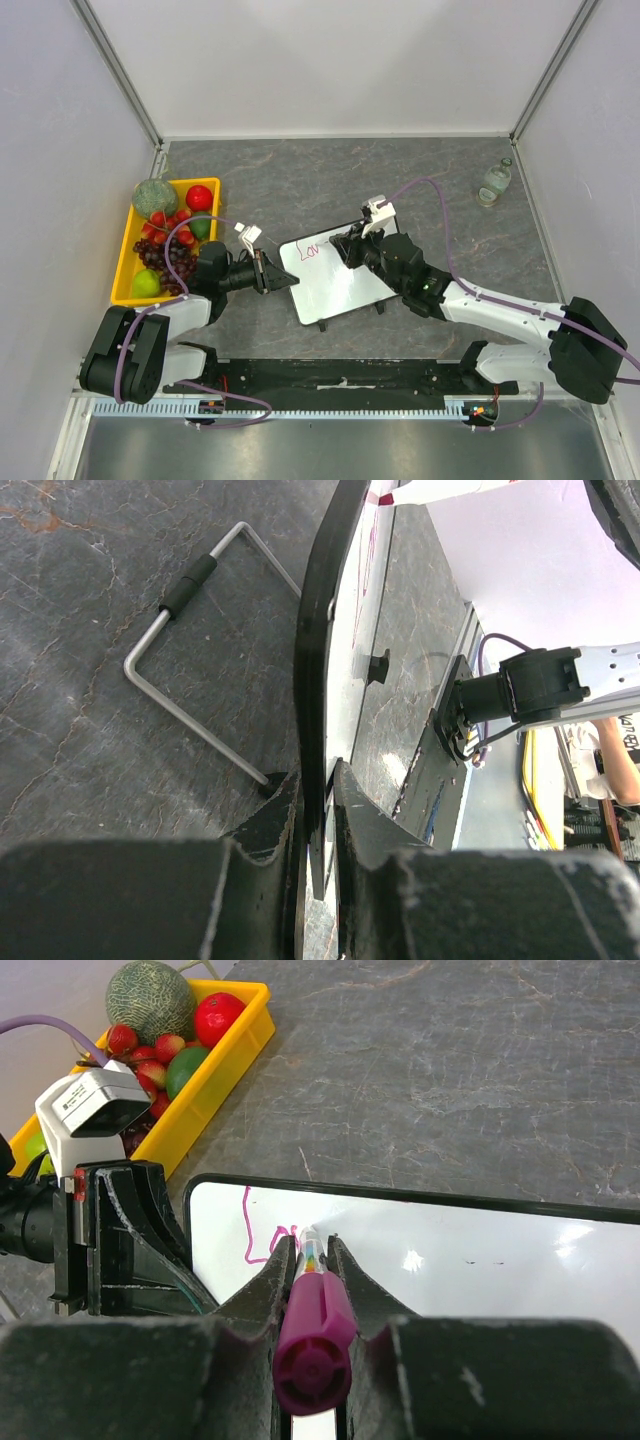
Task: Write a sentence on the whiteboard
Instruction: Write on the whiteboard with the whiteboard.
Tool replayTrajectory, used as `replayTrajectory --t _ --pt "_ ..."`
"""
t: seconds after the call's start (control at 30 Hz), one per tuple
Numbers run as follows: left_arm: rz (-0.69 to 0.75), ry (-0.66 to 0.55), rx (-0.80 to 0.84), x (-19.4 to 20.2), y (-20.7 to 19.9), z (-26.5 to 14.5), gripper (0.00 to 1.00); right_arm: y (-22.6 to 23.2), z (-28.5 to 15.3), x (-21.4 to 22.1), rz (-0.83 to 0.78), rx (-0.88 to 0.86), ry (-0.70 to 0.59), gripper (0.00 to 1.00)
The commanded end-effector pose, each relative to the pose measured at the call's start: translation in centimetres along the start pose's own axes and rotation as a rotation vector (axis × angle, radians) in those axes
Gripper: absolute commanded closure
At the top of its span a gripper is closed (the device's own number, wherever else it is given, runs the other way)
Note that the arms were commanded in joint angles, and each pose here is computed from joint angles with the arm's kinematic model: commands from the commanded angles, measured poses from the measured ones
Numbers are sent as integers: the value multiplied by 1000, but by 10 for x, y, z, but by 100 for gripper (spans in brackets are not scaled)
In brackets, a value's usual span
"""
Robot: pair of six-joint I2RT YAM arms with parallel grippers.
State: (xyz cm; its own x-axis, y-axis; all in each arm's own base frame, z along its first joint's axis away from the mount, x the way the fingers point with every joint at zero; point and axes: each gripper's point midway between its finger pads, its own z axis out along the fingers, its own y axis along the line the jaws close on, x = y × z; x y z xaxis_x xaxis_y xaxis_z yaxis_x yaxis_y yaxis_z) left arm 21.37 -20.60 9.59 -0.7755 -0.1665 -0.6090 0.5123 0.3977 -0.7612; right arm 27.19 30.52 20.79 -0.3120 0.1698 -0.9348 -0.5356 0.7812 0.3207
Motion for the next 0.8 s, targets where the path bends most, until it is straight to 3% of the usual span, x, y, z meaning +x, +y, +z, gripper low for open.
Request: replayTrajectory --t 0.0,0.3,0.77 --pt "43 -11 20 -6 -4 2 98 -1 -3 -19 8 4 -53 100" --pt "44 -9 22 -6 -4 2 98 3 -20 -34 38 -32 -92 100" --pt "47 -12 24 -7 -5 1 98 -5 -9 -2 36 -13 -27 100"
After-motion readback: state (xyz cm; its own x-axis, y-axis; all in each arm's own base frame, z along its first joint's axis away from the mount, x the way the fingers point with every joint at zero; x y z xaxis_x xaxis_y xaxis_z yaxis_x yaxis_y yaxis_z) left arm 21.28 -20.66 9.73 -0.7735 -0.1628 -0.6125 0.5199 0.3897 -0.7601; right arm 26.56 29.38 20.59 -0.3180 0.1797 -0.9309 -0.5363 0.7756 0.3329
